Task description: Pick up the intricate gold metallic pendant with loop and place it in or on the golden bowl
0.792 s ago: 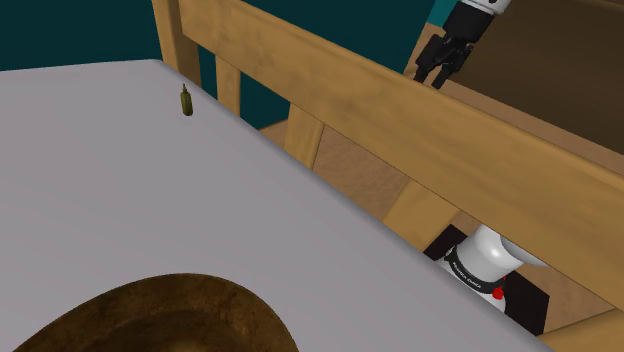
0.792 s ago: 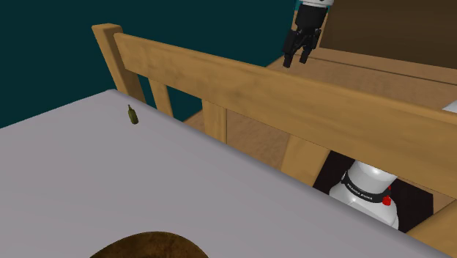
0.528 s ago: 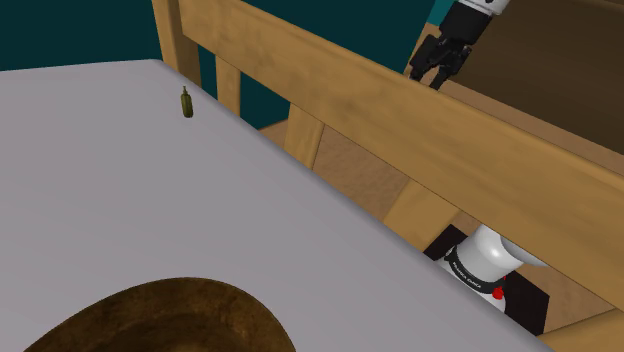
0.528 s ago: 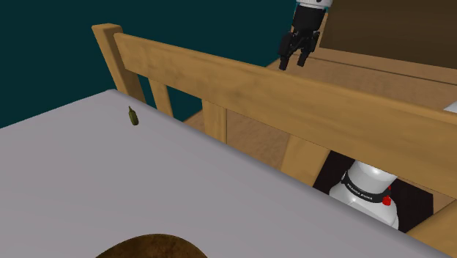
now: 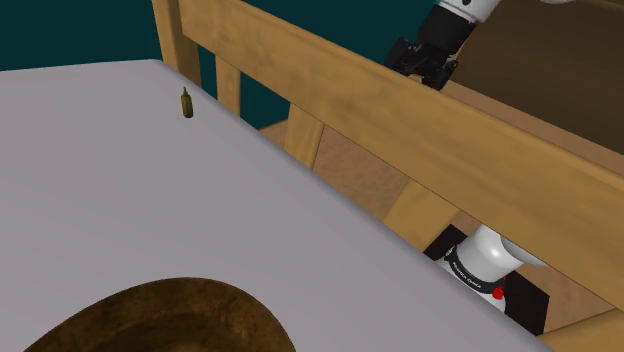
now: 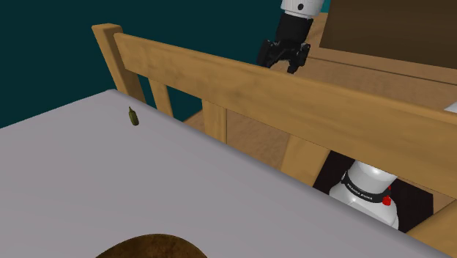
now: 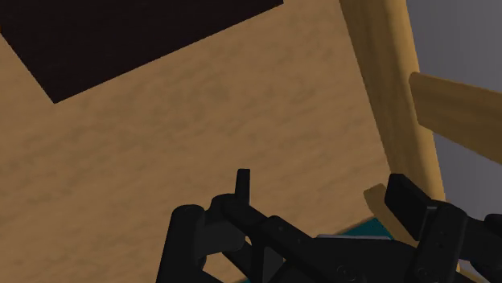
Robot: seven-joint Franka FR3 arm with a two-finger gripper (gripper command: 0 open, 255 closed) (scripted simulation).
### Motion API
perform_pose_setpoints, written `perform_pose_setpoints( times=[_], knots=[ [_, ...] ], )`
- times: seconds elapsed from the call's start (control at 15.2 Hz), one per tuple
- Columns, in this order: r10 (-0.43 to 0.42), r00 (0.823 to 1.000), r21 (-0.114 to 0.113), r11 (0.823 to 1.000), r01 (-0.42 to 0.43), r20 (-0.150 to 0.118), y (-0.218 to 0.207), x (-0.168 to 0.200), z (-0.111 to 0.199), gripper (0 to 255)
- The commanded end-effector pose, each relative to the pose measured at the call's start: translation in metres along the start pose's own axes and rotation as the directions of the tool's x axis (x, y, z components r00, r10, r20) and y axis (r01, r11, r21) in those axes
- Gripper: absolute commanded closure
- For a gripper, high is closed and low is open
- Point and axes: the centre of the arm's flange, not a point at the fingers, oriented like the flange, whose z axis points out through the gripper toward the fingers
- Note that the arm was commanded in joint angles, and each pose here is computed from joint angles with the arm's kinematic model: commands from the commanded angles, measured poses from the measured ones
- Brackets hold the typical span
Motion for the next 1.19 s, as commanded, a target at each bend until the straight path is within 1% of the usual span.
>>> perform_pose_setpoints(
  times=[0.0, 0.26, 0.53, 0.79, 0.92, 1.12],
  knots=[
    [0.055, 0.998, 0.012, 0.998, -0.055, -0.005, -0.024, -0.012, 0.007, 0],
    [0.156, 0.988, 0.034, 0.987, -0.155, -0.015, -0.071, -0.026, 0.016, 0],
    [0.255, 0.967, 0.057, 0.966, -0.253, -0.022, -0.120, -0.036, 0.024, 0],
    [0.351, 0.936, 0.081, 0.934, -0.348, -0.027, -0.170, -0.040, 0.031, 0],
    [0.398, 0.917, 0.093, 0.914, -0.394, -0.028, -0.195, -0.040, 0.034, 0],
    [0.467, 0.884, 0.111, 0.880, -0.461, -0.029, -0.233, -0.038, 0.038, 0]
  ],
)
